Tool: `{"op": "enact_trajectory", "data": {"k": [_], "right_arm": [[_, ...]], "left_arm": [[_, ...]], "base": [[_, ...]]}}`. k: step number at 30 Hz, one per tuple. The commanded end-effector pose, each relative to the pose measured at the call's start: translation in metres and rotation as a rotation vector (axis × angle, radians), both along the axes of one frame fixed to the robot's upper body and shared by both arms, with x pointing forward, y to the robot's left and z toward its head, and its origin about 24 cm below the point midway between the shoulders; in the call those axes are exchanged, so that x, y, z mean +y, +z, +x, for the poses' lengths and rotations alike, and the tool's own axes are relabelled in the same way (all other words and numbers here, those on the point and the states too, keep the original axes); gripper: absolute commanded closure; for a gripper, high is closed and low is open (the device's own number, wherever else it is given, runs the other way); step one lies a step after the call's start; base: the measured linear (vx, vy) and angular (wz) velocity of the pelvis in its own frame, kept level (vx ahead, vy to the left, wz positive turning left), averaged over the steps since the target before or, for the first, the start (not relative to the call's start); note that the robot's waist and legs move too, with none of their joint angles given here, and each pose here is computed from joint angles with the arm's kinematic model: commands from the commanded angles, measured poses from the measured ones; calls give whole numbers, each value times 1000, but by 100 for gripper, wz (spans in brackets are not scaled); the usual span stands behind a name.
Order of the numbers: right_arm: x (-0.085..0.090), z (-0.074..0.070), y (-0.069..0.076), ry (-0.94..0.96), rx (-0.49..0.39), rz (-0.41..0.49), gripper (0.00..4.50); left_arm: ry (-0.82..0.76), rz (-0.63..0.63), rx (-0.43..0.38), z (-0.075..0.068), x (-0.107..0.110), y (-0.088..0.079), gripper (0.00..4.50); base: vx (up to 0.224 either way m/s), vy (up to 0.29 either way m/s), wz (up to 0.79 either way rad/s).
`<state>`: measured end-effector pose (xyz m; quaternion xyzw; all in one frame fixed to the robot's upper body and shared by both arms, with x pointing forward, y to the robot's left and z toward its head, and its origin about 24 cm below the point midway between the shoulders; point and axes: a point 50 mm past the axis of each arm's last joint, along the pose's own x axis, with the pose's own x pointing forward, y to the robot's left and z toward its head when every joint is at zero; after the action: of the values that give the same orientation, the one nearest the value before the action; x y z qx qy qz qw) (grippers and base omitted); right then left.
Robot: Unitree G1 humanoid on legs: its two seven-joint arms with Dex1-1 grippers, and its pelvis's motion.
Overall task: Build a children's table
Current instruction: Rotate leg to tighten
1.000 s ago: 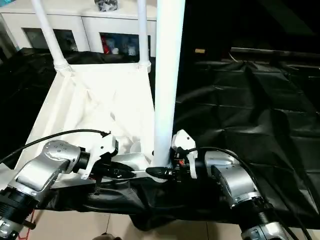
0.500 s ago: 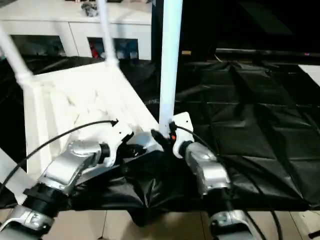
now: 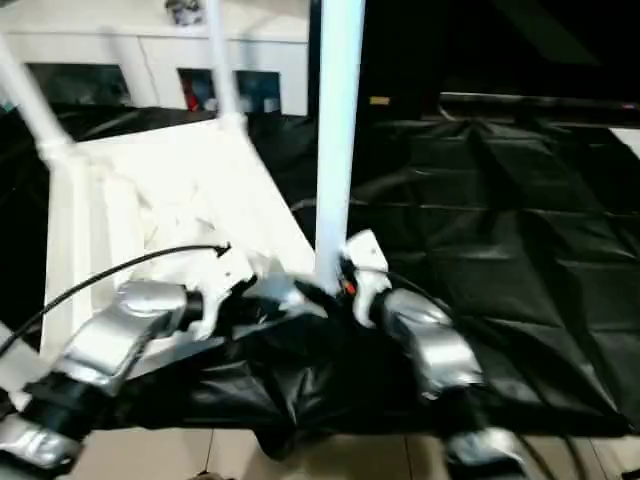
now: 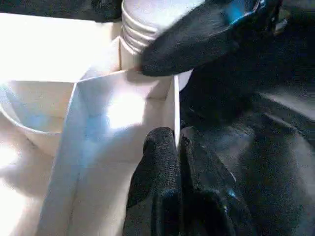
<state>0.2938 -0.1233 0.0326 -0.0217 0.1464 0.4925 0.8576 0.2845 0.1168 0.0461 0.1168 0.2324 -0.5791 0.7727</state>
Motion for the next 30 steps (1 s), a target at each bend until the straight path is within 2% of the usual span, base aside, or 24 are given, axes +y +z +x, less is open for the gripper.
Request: {"op": "enact_trajectory", "data": {"k": [1, 6, 10, 15, 19, 22, 26, 30], "right_arm": [[17, -15, -4, 175, 50, 22, 90], [5, -29, -1, 340, 115, 25, 90], [1, -35, -1, 398, 151, 12, 128], [0, -38, -2, 426, 168, -3, 167], [2, -39, -5, 408, 173, 5, 177], [4, -37, -7, 362, 170, 21, 178], [14, -17, -18, 66, 150, 32, 180], [21, -8, -25, -81, 162, 22, 180]], "left_arm": [[-148, -70, 27, -11, -17, 4, 450], [-228, -34, 76, -16, -5, 3, 450], [-235, -26, 80, -15, -3, 3, 450], [-238, -22, 76, -13, -1, 5, 450], [-193, -30, 61, -10, 0, 4, 450], [-129, -41, 41, -6, -2, 3, 450], [47, -71, -8, 8, -13, 2, 450], [95, -78, -14, 11, -22, 2, 450]], "base": [[0, 0, 0], [0, 0, 0], [0, 0, 0], [0, 0, 0], [0, 0, 0], [0, 0, 0], [-14, -1, -1], [0, 0, 0]]}}
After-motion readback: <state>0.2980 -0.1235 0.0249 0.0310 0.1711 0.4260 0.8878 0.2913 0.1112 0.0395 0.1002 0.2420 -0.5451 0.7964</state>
